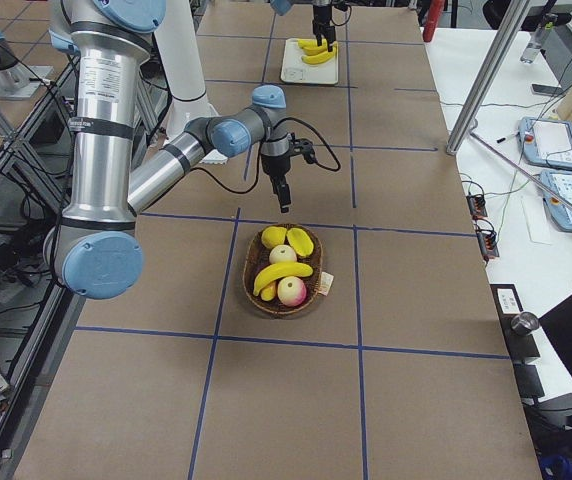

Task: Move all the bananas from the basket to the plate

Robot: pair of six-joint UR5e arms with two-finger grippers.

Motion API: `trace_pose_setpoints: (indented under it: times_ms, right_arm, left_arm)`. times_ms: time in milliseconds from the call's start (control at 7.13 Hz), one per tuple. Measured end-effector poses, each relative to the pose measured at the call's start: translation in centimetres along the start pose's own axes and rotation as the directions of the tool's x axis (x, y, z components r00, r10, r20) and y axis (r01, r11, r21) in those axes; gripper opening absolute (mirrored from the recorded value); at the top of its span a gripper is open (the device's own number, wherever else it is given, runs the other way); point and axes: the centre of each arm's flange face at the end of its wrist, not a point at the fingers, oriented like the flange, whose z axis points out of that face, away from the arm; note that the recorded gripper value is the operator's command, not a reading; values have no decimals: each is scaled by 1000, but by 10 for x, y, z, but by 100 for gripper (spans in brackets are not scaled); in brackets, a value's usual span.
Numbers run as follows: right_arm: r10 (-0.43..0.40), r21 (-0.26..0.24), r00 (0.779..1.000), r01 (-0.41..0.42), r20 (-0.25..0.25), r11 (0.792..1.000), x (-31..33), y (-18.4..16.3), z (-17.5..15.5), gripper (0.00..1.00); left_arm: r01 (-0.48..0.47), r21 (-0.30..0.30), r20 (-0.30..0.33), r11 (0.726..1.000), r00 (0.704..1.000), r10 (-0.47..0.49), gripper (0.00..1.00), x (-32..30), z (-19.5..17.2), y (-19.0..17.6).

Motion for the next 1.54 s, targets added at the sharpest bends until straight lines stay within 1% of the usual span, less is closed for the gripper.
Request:
trace_pose_setpoints:
  times_ms: [140, 281, 421, 561, 701, 842, 982, 1122, 1262, 1403, 1543]
  right_arm:
    - [-59, -25, 998, 59, -18, 998, 15, 2, 13, 100]
    - [-103, -42, 994, 102, -24, 994, 27, 6, 30, 100]
    - [-132, -29, 991, 131, -16, 991, 38, 13, 52, 100]
    - [-151, -2, 989, 151, 7, 989, 51, 25, 77, 99]
    - [-160, 9, 987, 160, 33, 987, 60, 37, 96, 96]
    - [-162, 5, 986, 162, 41, 987, 67, 47, 106, 87]
    - [-161, -6, 986, 162, 38, 987, 73, 55, 112, 73]
    - [-161, -17, 986, 161, 32, 987, 77, 59, 117, 63]
    - [-160, -27, 987, 161, 21, 987, 80, 62, 123, 56]
    - [-160, -34, 987, 160, 5, 987, 83, 63, 128, 43]
    - [-160, -38, 987, 160, -2, 986, 85, 64, 130, 27]
  left_arm:
    - [-7, -5, -4, 1000, 1000, 7, 100, 4, 1, 3]
    - [-10, -7, -7, 1000, 1000, 10, 100, 5, 0, 5]
    - [-12, -8, -8, 1000, 1000, 12, 100, 6, 0, 6]
    - [-13, -8, -9, 1000, 1000, 13, 100, 6, 0, 6]
    - [-13, -8, -10, 1000, 1000, 13, 100, 7, -1, 6]
    - [-14, -8, -10, 1000, 1000, 14, 100, 7, -1, 7]
    - [-14, -8, -10, 1000, 1000, 14, 100, 7, -1, 7]
    - [-14, -8, -10, 1000, 1000, 14, 100, 6, -1, 7]
    - [-14, -8, -10, 1000, 1000, 14, 100, 6, -1, 7]
    - [-14, -7, -10, 1000, 1000, 14, 100, 6, -1, 7]
    - [-15, -7, -11, 1000, 1000, 15, 100, 7, -2, 7]
